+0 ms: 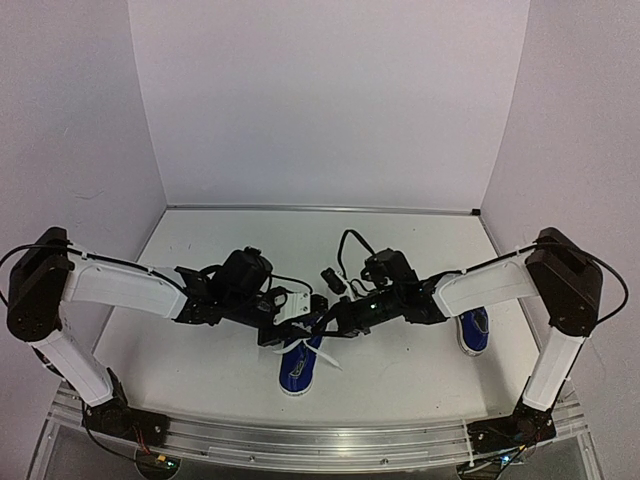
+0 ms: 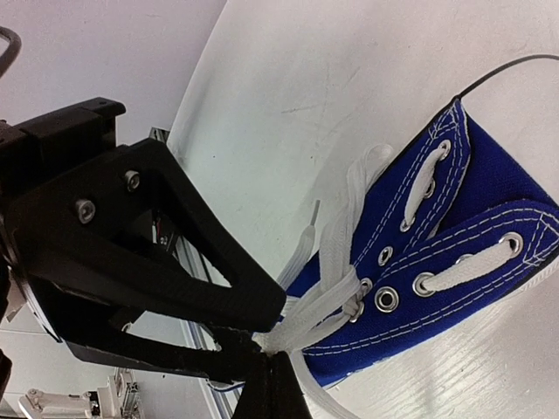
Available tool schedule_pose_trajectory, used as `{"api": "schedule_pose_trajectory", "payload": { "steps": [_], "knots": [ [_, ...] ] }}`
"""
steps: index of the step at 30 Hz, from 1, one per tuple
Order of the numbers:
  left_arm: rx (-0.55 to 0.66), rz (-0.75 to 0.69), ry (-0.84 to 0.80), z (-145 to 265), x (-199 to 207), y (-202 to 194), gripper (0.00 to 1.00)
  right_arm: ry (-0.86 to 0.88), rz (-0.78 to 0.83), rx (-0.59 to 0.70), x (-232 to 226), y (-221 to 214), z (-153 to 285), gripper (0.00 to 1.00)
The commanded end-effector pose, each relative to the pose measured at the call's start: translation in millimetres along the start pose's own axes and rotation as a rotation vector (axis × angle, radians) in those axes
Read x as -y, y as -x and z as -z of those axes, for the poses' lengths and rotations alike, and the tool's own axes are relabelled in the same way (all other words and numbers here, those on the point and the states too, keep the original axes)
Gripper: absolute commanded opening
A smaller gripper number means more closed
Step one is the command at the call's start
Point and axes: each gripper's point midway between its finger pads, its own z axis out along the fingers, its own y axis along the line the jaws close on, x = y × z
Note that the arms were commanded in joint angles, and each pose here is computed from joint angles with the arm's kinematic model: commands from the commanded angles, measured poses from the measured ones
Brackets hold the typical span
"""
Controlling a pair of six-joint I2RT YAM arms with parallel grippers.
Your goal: Tie the shoes
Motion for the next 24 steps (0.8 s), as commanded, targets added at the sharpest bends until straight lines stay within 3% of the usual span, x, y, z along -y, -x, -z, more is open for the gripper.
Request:
{"api": "schedule_pose_trajectory", "payload": {
  "steps": [1,8,24],
  "knots": [
    [0.056,-0.035,0.005,-1.2,-7.7,22.2,0.19,0.017,0.04,0.009,-9.7,8.3,-3.2,0.0],
    [0.039,-0.032,0.011,0.4,-6.4,16.7,0.0,0.01,0.045,0.013,-9.4,6.5,-1.1,0.0],
    [-0.011,0.016,0.083,13.9,-14.0,-6.1,0.0,-0.03,0.04,0.015,-1.1,1.0,4.0,0.0]
  ]
}}
